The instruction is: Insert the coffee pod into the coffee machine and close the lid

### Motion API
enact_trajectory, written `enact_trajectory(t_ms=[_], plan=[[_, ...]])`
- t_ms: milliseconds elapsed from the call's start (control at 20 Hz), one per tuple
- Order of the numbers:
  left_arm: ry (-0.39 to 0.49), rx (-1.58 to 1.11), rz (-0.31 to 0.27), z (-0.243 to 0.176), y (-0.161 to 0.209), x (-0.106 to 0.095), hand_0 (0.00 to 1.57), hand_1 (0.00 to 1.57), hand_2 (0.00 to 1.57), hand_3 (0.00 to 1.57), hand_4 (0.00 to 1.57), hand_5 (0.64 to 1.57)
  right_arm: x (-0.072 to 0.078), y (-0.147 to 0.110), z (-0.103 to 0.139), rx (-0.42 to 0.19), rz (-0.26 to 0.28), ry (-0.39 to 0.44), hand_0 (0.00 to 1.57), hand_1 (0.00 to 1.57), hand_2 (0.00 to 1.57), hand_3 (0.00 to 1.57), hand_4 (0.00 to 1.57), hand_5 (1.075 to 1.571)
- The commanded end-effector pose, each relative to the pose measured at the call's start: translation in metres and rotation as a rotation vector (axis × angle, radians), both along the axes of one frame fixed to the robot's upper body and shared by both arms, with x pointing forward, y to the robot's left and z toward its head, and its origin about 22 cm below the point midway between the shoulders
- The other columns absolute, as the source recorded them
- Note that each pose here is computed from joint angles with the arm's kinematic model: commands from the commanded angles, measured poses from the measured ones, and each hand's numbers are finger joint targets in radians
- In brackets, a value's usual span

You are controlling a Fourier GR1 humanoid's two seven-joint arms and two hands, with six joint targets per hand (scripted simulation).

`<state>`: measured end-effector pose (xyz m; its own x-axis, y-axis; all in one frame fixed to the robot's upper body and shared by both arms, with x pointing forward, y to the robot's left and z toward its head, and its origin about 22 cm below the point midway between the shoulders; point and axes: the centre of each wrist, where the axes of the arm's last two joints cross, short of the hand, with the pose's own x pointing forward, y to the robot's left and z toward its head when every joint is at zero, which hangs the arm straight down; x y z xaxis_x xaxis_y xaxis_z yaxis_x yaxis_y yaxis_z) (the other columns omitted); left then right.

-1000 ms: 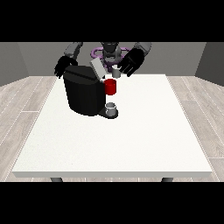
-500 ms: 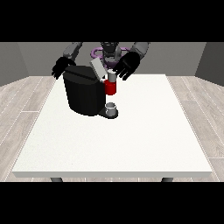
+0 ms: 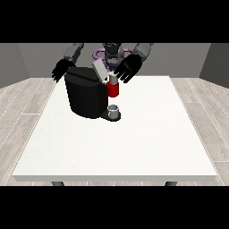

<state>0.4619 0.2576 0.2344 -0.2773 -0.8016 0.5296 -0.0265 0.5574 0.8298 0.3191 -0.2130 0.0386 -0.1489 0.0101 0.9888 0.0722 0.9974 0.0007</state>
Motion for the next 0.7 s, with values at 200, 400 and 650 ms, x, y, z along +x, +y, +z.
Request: enact_trajectory(t_ms=[200, 400, 650], plan=[[0.01, 0.013, -0.003, -0.015, -0.011, 0.001, 1.19, 1.19, 1.27, 1.2, 0.51, 1.571, -0.003, -0.002, -0.006, 0.018, -0.016, -0.01, 0.0, 0.0, 0.0, 0.0, 0.51, 1.571], [0.006, -0.007, 0.02, 0.011, 0.003, 0.002, 1.16, 1.16, 1.24, 1.18, 0.49, 1.571, 0.0, 0.002, 0.001, 0.006, -0.002, -0.014, 0.0, 0.0, 0.0, 0.0, 0.44, 1.571], [0.033, 0.012, 0.032, -0.022, 0.019, -0.001, 1.24, 1.24, 1.28, 1.2, 0.49, 1.571, -0.008, 0.003, 0.007, 0.01, 0.004, -0.021, 0.0, 0.0, 0.0, 0.0, 0.43, 1.571]])
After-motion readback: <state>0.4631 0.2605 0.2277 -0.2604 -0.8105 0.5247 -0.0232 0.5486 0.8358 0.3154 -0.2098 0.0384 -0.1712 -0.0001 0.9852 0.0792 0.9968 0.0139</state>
